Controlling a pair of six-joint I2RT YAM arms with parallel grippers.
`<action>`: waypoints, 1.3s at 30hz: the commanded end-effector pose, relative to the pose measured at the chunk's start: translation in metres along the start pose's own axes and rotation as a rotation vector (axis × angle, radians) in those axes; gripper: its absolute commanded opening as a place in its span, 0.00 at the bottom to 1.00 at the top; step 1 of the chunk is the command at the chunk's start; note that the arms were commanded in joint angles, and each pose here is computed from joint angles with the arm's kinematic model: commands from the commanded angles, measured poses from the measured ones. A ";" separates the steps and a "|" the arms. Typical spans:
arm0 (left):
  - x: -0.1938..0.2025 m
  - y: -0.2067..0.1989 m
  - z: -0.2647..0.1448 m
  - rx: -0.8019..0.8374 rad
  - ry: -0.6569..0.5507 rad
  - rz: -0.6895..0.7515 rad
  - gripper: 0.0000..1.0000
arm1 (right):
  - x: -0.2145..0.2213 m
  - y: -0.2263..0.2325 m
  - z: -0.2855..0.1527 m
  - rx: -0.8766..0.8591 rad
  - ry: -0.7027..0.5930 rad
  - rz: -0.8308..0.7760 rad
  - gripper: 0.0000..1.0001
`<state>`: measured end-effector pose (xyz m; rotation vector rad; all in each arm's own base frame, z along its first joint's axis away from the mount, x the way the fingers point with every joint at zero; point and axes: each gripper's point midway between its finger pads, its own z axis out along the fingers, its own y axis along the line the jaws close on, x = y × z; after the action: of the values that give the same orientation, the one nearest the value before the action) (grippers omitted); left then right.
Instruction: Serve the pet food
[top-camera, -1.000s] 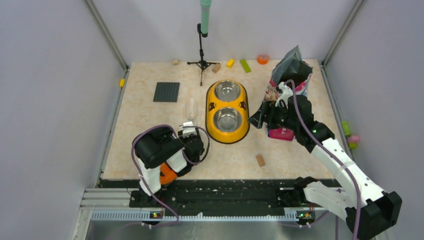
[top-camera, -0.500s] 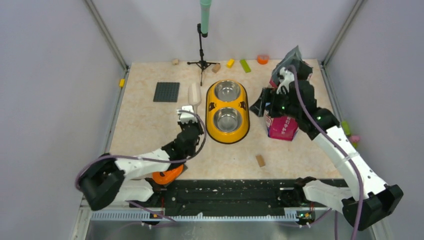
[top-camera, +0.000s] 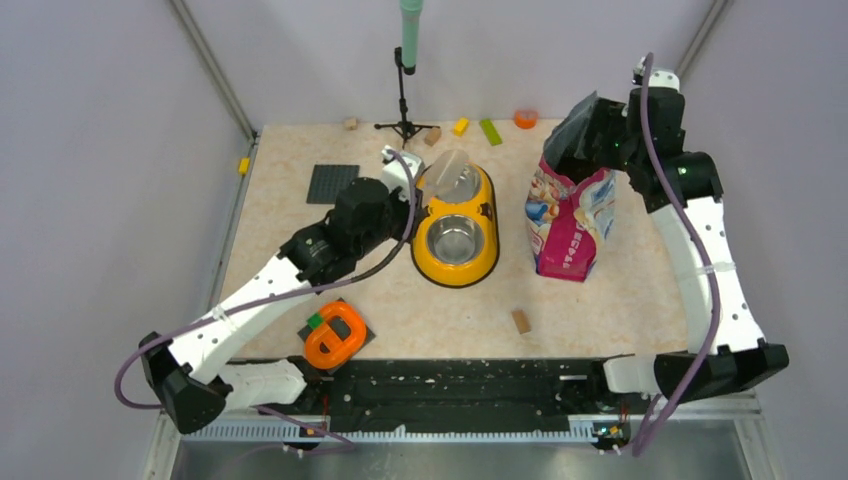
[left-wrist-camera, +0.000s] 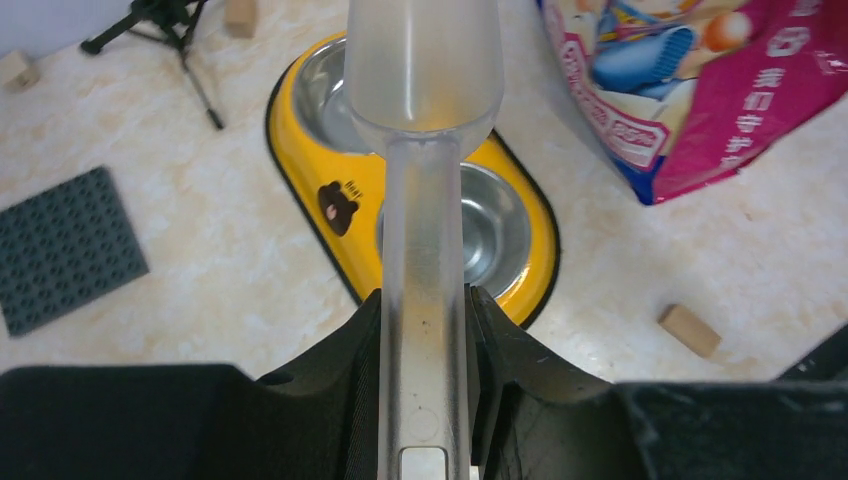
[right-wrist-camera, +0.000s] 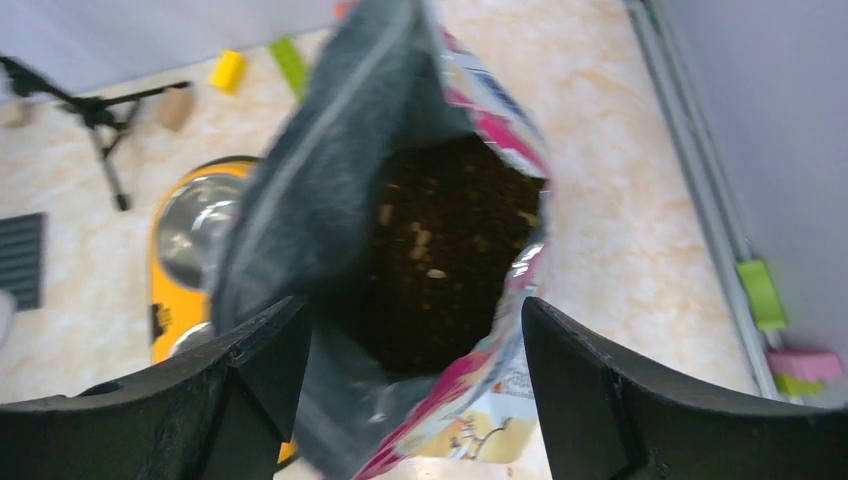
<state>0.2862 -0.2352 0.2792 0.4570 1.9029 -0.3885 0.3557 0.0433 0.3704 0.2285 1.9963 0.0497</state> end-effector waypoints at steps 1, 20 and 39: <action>-0.032 -0.045 -0.005 0.258 0.015 0.128 0.00 | 0.007 -0.039 0.017 0.126 0.074 0.030 0.78; -0.077 -0.076 -0.008 0.570 -0.014 0.223 0.00 | 0.003 -0.058 0.067 0.063 0.089 0.170 0.00; -0.115 -0.053 -0.023 0.583 0.009 0.127 0.00 | -0.062 0.021 0.009 -0.077 -0.138 0.098 0.00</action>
<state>0.2830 -0.2868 0.3786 0.9755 1.7869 -0.8254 0.3876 0.0804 0.3062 0.1515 2.1900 0.1345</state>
